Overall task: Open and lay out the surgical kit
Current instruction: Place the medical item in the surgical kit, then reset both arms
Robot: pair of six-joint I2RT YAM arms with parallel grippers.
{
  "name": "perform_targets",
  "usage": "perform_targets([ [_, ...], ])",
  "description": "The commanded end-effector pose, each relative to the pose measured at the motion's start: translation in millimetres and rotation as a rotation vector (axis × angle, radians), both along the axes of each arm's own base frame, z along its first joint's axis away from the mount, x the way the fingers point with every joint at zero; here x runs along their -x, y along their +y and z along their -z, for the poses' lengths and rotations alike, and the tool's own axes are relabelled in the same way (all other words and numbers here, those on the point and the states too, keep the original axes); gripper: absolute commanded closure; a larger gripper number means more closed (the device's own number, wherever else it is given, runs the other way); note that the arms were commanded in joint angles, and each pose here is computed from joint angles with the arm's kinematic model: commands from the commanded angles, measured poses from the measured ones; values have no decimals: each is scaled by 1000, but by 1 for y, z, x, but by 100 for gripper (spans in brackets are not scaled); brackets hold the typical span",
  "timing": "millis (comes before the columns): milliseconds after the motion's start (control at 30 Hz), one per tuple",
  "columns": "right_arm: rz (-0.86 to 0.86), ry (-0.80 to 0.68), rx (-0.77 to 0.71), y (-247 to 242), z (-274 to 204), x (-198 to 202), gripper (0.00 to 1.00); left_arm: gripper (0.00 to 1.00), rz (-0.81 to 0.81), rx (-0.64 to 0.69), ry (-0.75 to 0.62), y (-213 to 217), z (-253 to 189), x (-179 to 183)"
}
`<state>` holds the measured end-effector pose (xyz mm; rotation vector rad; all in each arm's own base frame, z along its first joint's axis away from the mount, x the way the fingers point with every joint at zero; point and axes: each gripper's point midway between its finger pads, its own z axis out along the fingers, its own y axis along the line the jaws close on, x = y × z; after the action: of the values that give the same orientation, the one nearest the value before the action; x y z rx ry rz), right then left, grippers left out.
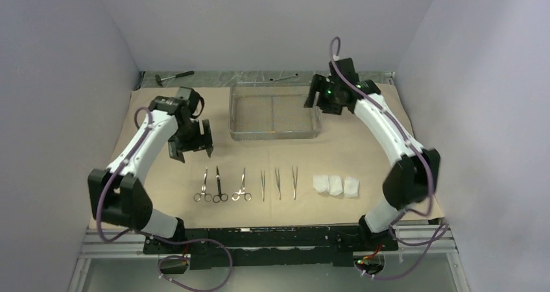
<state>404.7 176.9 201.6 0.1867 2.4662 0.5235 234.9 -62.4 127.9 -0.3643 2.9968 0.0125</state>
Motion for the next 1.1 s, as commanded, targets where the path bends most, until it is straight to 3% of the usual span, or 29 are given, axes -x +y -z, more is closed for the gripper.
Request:
perform_targets([
  [0, 195, -96, 203, -72, -29, 47, 23, 11, 43, 73, -242, -7, -60, -17],
  [100, 296, -116, 281, -109, -36, 91, 12, 1, 62, 102, -370, -7, -93, -16],
  [300, 445, -213, 333, -165, -65, 179, 17, 0, 1, 106, -556, 7, -140, 14],
  [467, 539, -349, 355, -202, -105, 232, 11, 1, -46, 70, -695, 28, -175, 51],
  [567, 548, -449, 354, -214, -135, 253, 1, 1, -83, 3, -757, 48, -190, 70],
  [833, 615, -661, 380, -248, -214, 301, 0, 1, -118, -66, -965, 78, -256, 112],
  [1067, 614, -680, 296, -242, -219, 308, 0, 1, -121, -103, -1076, 92, -283, 132],
])
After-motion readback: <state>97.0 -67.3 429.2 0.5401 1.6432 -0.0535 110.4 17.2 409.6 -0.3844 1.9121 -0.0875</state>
